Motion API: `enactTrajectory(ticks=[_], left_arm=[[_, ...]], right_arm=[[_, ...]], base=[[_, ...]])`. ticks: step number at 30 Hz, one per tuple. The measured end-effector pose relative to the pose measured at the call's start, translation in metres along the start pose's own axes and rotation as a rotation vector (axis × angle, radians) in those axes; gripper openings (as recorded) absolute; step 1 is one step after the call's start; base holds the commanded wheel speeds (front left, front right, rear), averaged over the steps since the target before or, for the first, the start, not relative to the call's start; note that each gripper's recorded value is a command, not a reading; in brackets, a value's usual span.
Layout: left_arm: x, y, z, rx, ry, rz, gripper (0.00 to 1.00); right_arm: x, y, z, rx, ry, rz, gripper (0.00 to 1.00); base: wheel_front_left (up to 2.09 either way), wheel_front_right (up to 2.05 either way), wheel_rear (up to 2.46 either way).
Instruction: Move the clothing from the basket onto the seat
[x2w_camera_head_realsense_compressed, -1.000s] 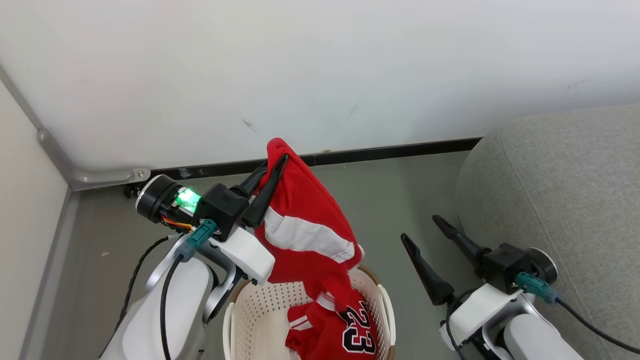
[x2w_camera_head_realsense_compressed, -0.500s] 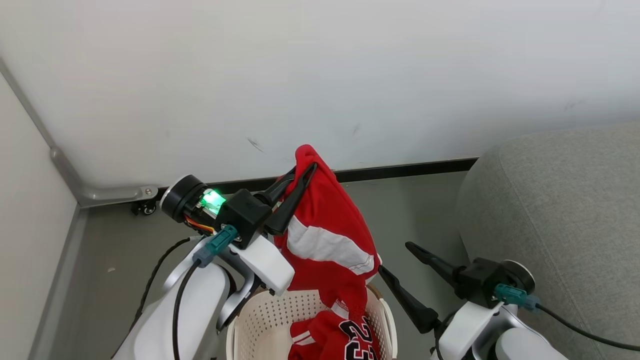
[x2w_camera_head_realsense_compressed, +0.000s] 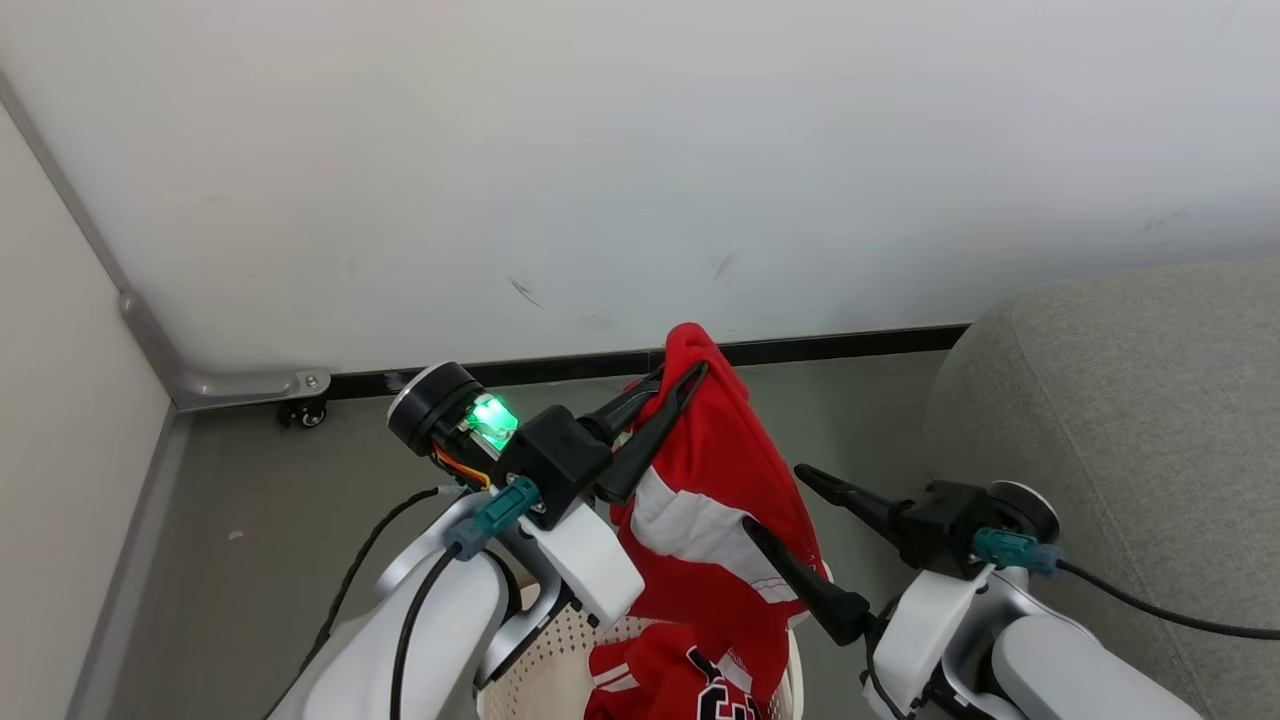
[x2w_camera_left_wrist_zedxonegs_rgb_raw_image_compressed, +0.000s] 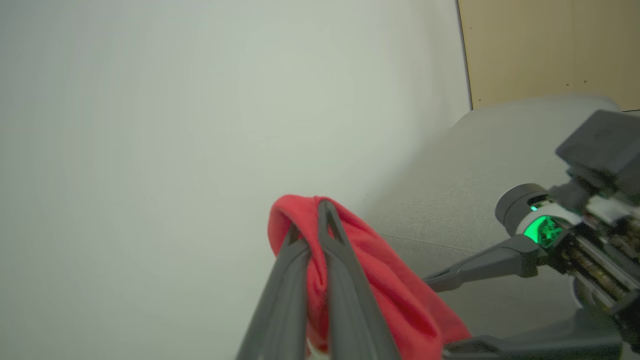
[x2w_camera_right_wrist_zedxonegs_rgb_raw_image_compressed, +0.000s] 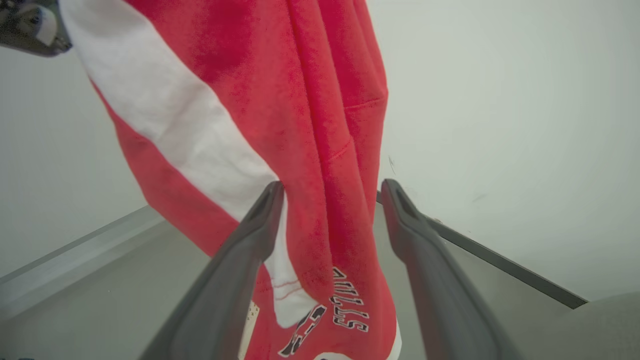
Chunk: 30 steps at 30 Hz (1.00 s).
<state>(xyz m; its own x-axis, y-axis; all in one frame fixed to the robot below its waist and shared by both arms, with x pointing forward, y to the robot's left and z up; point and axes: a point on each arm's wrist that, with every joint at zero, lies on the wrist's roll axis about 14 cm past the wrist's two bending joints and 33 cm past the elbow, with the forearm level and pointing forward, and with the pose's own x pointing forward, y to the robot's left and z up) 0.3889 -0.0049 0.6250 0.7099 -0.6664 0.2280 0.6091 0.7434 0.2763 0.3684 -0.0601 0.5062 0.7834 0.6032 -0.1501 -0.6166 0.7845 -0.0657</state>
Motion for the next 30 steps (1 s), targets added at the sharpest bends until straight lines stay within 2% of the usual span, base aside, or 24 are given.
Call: enactTrajectory(ticks=[14,15,16,18,19,20,25,30], left_arm=[[-0.004,-0.024,0.010,-0.020,-0.015,-0.078,0.00],[-0.005,-0.023,0.010,-0.022,-0.014,-0.076,0.00],[-0.006,-0.022,0.010,-0.028,-0.010,-0.072,0.00],[-0.007,-0.019,0.009,-0.037,-0.006,-0.066,0.00],[-0.008,-0.018,0.008,-0.041,-0.001,-0.063,0.00],[-0.009,-0.017,0.008,-0.044,0.001,-0.059,0.00],[-0.012,-0.005,0.002,-0.054,0.019,-0.031,0.00],[-0.018,0.003,-0.013,-0.092,0.062,0.000,0.00]], right_arm=[[0.014,0.021,0.001,-0.079,0.062,0.133,1.00],[0.015,0.024,0.001,-0.077,0.064,0.144,0.88],[0.016,0.027,0.001,-0.079,0.066,0.155,0.55],[0.017,0.031,0.000,-0.085,0.070,0.169,0.35],[0.017,0.033,-0.001,-0.089,0.074,0.175,0.15],[0.017,0.034,-0.002,-0.092,0.078,0.180,0.00],[0.017,0.034,0.001,-0.086,0.057,0.183,0.00],[0.012,0.016,0.005,-0.057,0.029,0.135,0.00]], base=[[0.00,0.00,0.00],[0.00,0.00,0.00],[0.00,0.00,0.00],[0.00,0.00,0.00],[0.00,0.00,0.00],[0.00,0.00,0.00],[0.00,0.00,0.00],[0.00,0.00,0.00]])
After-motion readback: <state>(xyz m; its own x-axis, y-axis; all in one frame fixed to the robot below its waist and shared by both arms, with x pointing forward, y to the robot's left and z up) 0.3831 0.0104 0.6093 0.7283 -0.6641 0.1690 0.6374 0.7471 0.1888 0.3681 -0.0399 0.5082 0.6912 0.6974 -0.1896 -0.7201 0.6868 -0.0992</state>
